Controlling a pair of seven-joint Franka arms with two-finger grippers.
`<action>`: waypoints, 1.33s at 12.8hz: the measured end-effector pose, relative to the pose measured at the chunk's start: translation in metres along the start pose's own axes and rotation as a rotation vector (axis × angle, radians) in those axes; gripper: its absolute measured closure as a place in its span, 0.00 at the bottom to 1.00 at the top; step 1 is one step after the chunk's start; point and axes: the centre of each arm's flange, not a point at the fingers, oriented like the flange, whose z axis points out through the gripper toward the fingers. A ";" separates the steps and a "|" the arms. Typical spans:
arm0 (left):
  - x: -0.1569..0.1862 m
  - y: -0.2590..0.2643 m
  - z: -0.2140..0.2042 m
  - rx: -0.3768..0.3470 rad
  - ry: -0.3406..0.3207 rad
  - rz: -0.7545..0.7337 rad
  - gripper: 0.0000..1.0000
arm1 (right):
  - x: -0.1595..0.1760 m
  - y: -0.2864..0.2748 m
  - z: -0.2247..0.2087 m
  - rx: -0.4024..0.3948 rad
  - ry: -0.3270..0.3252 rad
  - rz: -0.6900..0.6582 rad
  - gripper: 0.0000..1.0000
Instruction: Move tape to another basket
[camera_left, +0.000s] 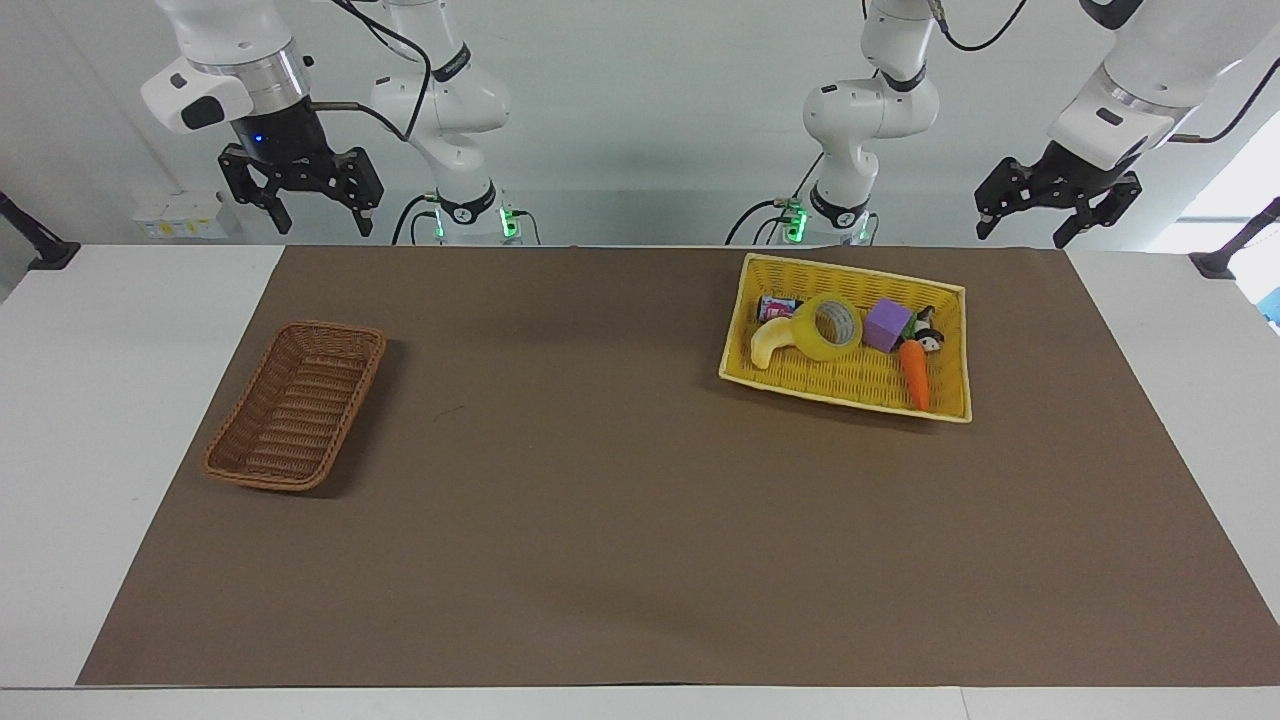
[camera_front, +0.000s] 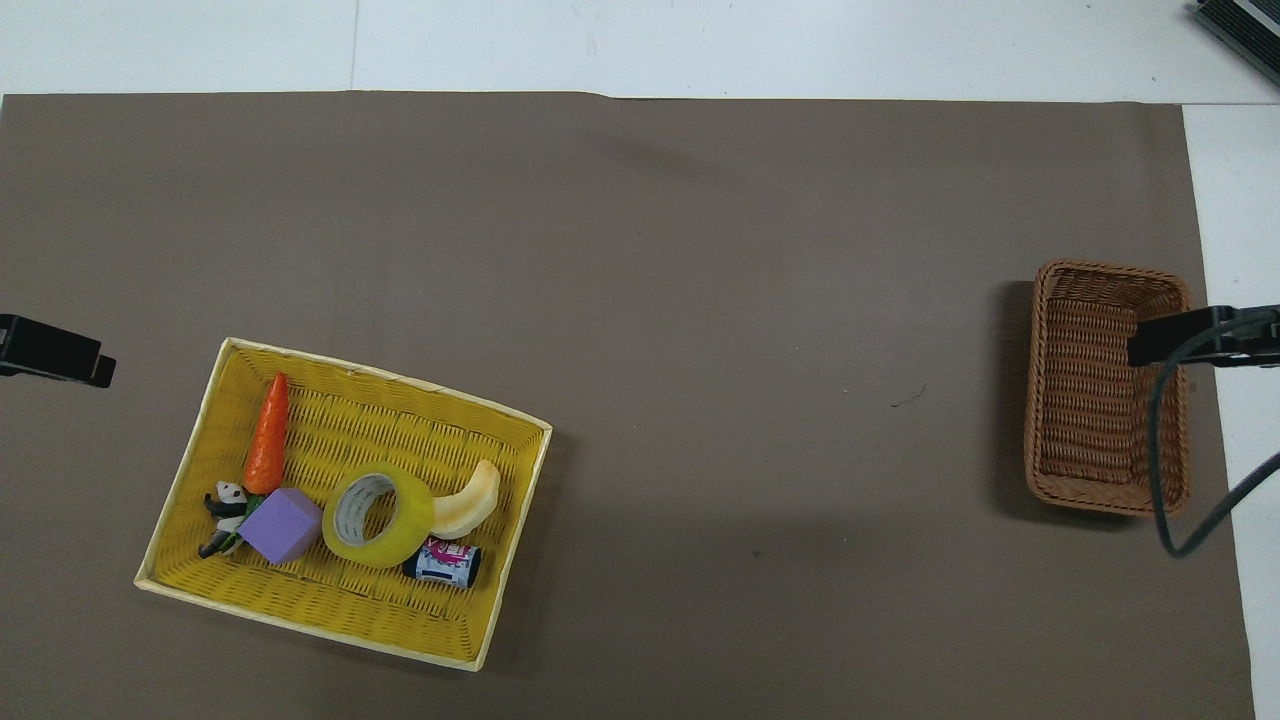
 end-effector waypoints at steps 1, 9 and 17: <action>0.000 0.000 0.000 0.000 -0.001 0.000 0.00 | 0.000 0.000 0.000 0.000 0.000 0.000 0.00; -0.002 0.001 0.001 -0.001 -0.009 0.000 0.00 | 0.000 0.000 0.000 0.000 0.000 0.000 0.00; -0.008 0.005 0.013 -0.015 -0.028 0.004 0.00 | 0.000 0.000 0.000 0.000 0.000 0.000 0.00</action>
